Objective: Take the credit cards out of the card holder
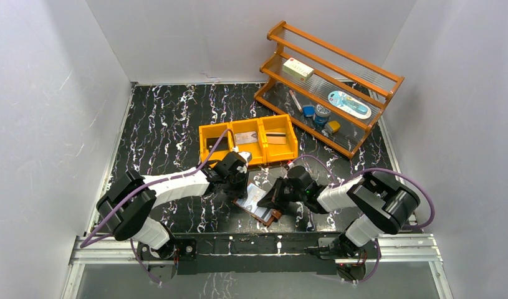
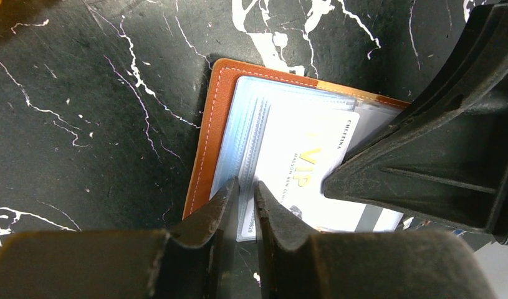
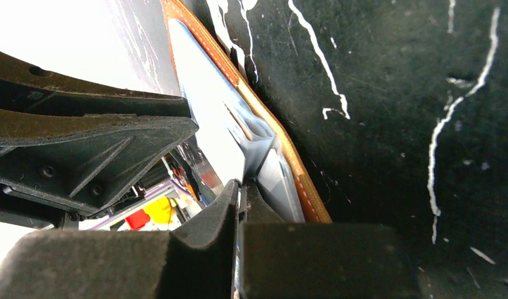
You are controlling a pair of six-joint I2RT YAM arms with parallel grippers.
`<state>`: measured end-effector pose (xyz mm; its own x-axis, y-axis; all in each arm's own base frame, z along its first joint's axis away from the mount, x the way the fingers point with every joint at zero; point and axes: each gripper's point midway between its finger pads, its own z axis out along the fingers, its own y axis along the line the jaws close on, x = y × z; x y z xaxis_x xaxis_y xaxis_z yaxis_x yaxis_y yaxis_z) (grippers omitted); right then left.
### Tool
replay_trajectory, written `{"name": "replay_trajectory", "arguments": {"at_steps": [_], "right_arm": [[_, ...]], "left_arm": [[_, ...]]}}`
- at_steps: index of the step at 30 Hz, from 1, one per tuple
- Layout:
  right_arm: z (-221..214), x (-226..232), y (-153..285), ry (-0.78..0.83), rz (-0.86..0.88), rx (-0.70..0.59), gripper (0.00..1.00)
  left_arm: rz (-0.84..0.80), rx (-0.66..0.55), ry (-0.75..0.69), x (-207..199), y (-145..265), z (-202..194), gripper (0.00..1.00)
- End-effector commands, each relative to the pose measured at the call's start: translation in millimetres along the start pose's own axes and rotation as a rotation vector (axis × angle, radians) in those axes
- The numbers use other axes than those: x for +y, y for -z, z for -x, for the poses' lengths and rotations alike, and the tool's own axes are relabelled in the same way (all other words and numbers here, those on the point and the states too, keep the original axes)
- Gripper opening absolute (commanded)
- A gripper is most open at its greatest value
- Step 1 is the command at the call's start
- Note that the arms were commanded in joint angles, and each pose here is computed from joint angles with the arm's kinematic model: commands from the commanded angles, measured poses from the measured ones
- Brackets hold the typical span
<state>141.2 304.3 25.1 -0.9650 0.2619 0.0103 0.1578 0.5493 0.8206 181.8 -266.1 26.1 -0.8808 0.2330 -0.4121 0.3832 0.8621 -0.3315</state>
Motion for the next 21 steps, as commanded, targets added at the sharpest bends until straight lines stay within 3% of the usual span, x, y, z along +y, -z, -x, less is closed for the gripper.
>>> {"name": "replay_trajectory", "arguments": {"at_steps": [1,14,21], "right_arm": [[-0.4,3.7,5.7,0.021,0.035,-0.011,0.03],[-12.8,-21.4,23.3,-0.053,-0.023,0.029,0.02],[-9.7,-46.2,29.7,-0.166,-0.112,-0.042,0.05]], "left_arm": [[0.085,0.070,0.018,20.4,-2.2,-24.5,0.14],[0.111,0.087,0.030,25.2,-7.1,-28.3,0.12],[0.107,0.083,0.039,23.8,-7.0,-27.4,0.13]]}}
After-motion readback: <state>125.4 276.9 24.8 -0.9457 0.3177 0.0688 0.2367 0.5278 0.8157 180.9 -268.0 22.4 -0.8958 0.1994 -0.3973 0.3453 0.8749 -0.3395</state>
